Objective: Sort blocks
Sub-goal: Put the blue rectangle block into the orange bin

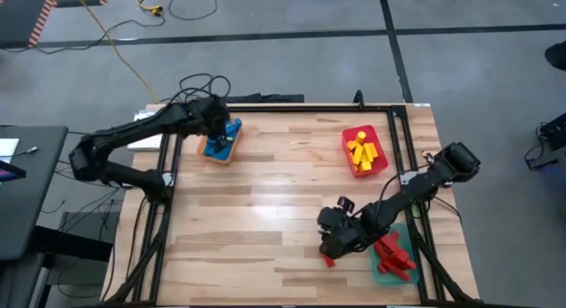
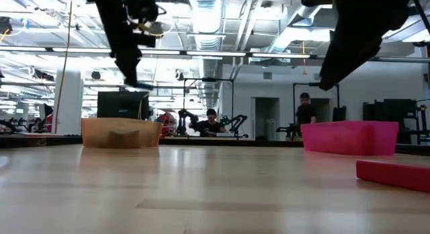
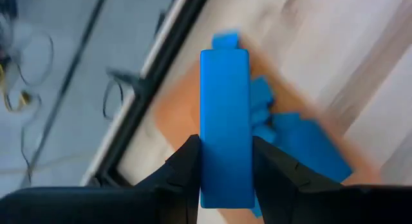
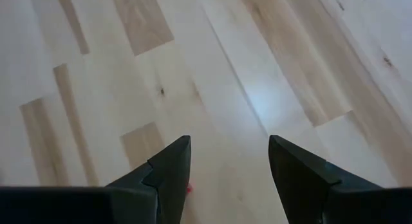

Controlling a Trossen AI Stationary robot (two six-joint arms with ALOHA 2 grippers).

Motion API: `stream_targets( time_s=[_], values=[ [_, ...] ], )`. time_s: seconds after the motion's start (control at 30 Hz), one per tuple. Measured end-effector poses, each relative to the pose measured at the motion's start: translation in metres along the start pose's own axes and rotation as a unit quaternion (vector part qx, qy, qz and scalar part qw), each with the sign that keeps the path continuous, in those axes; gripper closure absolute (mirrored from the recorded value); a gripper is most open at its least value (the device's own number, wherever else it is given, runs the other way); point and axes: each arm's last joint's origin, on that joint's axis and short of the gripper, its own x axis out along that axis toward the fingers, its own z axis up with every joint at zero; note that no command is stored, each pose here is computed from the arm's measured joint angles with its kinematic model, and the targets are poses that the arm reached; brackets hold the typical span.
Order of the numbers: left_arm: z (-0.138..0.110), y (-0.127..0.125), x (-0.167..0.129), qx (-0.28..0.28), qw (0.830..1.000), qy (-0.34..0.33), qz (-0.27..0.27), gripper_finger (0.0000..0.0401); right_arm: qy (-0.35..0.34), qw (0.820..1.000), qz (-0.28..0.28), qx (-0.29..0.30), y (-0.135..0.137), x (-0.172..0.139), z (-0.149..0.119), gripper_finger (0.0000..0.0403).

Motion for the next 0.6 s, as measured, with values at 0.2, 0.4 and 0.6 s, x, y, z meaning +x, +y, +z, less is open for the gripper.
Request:
stream_targets(
  time_s=[0.2,0.4,0.6],
  values=[
    [-0.029,0.007,0.041,-0.023,0.998,0.058,-0.026,0.0289,-0.016,0.999,0.024,0.016,0.011,-0.006,-0.008,0.0180],
    [-0.045,0.003,0.062,-0.042,0.996,0.049,-0.053,0.0288,-0.021,0.997,0.050,0.055,0.021,-0.011,-0.015,0.0180],
    [-0.047,0.002,0.065,-0.043,0.997,0.046,-0.054,0.0280,0.022,0.995,0.058,0.072,0.032,-0.001,-0.031,0.0180]
  ],
)
